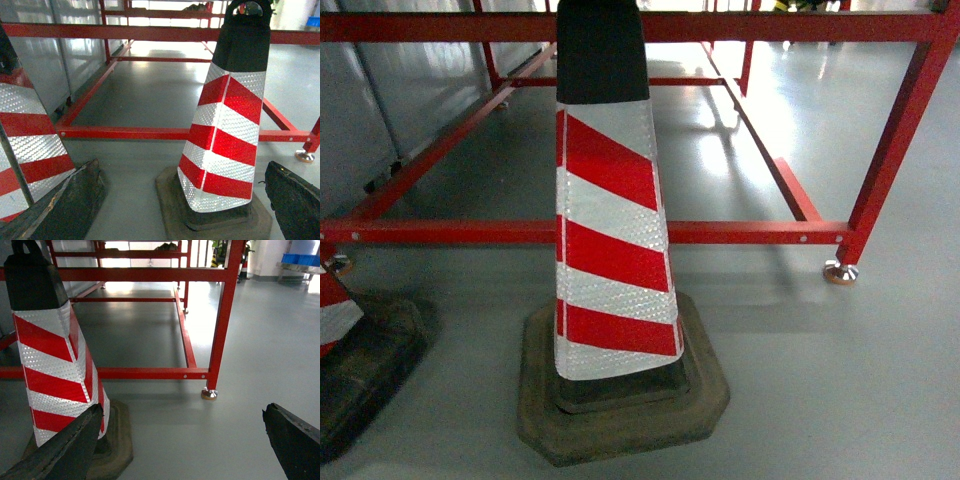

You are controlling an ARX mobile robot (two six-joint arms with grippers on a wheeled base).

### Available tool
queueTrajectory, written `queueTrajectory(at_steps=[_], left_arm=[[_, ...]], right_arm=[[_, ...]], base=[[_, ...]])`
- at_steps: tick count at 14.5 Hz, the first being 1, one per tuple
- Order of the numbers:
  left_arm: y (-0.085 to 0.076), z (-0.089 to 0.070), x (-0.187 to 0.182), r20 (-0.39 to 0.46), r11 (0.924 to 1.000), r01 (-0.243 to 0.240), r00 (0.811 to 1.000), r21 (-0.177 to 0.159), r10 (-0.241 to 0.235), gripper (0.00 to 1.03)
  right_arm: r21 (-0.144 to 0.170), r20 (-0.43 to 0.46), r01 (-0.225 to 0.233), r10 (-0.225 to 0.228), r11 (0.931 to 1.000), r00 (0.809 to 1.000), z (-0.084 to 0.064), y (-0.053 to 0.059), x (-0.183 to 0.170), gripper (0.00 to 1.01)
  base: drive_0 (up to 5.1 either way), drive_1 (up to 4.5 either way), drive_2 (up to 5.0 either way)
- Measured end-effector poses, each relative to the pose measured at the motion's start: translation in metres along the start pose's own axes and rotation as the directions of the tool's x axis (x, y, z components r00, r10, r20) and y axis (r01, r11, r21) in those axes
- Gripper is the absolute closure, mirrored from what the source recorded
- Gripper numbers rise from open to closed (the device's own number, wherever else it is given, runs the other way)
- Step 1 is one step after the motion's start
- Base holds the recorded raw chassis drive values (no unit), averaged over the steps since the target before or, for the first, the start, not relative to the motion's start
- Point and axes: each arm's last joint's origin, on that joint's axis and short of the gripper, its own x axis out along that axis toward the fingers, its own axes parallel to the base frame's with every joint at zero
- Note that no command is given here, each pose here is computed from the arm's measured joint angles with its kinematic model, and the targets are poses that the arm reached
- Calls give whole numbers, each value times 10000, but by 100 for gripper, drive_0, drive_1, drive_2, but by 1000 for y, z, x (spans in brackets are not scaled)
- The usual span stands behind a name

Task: Pick blue part to blue bin on bottom shelf

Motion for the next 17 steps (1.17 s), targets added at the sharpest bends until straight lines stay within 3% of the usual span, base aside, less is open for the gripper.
queueTrajectory(at_steps=[17], left_arm=[[0,0,0,0,10000,0,10000,0,0,5]], right_arm=[[0,0,0,0,10000,10000,0,0,0,3]], base=[[0,0,0]])
